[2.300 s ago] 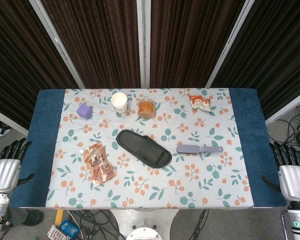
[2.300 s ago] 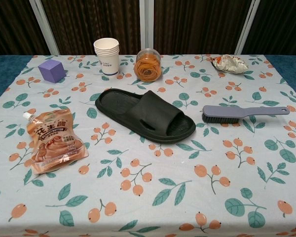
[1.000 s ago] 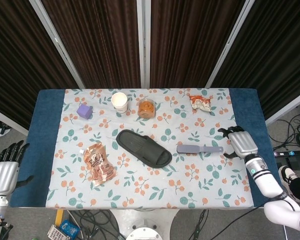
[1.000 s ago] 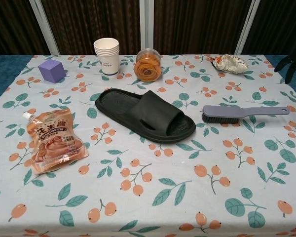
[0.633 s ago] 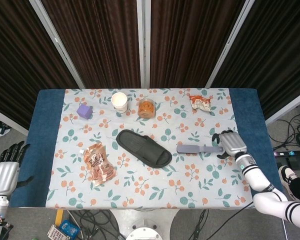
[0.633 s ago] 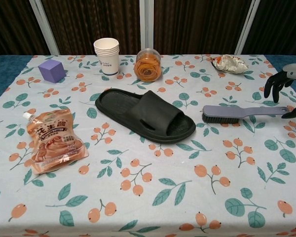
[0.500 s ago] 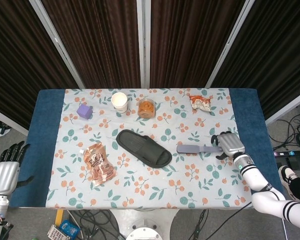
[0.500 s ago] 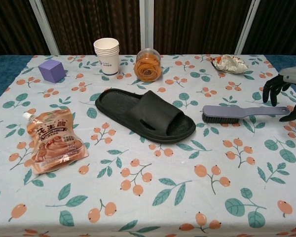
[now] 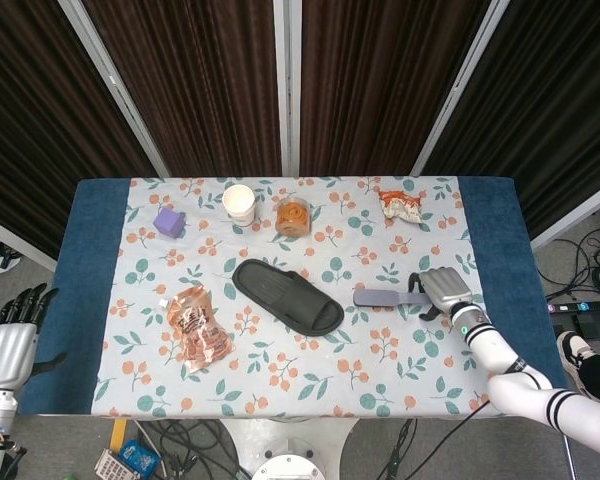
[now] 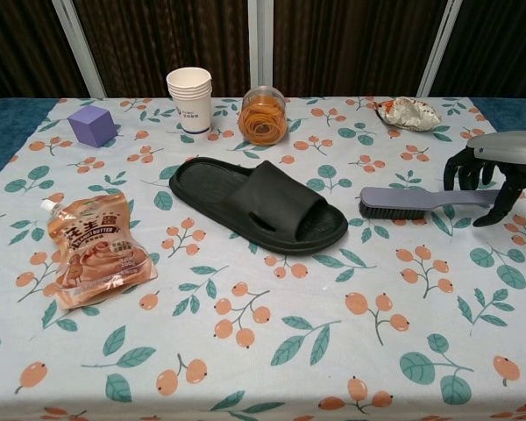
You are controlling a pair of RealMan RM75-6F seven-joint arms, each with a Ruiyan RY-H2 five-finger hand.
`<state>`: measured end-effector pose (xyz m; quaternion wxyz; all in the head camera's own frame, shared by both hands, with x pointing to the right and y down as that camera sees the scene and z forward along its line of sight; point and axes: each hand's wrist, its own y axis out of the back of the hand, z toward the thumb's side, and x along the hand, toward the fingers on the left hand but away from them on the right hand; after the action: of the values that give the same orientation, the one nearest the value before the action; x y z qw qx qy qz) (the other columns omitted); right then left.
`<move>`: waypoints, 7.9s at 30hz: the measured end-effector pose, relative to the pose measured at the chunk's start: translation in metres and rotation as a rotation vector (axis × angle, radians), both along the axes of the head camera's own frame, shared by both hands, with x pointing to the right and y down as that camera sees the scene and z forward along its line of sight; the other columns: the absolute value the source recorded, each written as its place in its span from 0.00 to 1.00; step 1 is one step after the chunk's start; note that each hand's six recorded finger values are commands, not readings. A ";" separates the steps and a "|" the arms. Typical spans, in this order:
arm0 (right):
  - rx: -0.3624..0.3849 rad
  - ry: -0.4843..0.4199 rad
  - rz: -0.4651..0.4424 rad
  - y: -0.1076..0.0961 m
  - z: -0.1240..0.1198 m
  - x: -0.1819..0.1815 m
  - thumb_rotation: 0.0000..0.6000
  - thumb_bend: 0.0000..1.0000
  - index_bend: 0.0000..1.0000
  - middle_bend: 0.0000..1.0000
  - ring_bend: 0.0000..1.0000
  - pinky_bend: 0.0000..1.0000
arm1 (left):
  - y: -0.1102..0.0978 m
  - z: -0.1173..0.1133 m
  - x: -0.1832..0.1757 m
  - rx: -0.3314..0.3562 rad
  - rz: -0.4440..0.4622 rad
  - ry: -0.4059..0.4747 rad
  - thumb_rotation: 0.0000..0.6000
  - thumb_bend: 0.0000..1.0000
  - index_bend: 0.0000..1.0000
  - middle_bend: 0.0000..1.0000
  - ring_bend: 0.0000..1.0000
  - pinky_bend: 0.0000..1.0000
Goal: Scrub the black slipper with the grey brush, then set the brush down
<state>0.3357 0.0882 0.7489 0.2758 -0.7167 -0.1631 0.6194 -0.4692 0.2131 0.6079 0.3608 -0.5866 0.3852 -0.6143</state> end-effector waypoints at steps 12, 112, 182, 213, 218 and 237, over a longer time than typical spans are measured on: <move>-0.078 -0.032 0.033 0.006 0.006 -0.010 1.00 0.06 0.44 0.56 0.45 0.50 | 0.001 0.002 -0.003 -0.004 -0.017 0.003 1.00 0.08 0.15 0.16 0.10 0.16; 0.184 -0.249 -0.168 -0.029 -0.065 -0.093 1.00 0.75 1.00 1.00 1.00 1.00 | -0.161 0.191 0.288 -0.438 0.636 0.234 1.00 0.26 0.41 0.45 0.29 0.34; 0.259 -0.307 -0.489 -0.027 -0.027 -0.147 1.00 0.73 1.00 1.00 1.00 1.00 | -0.152 0.177 0.290 -0.363 0.732 0.182 1.00 0.26 0.40 0.45 0.29 0.33; 0.217 -0.267 -0.410 -0.021 -0.033 -0.086 1.00 0.73 1.00 1.00 1.00 1.00 | -0.157 0.166 0.289 -0.346 0.732 0.184 1.00 0.26 0.14 0.17 0.08 0.19; 0.205 -0.169 -0.321 -0.032 -0.021 -0.061 1.00 0.67 1.00 1.00 1.00 1.00 | -0.164 0.153 0.282 -0.307 0.714 0.195 1.00 0.26 0.13 0.16 0.08 0.18; 0.075 -0.046 -0.183 -0.017 -0.001 -0.041 1.00 0.03 0.00 0.00 0.00 0.01 | -0.185 0.100 0.196 -0.183 0.485 0.227 1.00 0.24 0.13 0.16 0.08 0.18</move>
<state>0.2945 0.0709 0.7475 0.3542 -0.7317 -0.1261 0.5685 -0.2730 0.0279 0.7082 0.3970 -0.7570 0.2145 -0.4726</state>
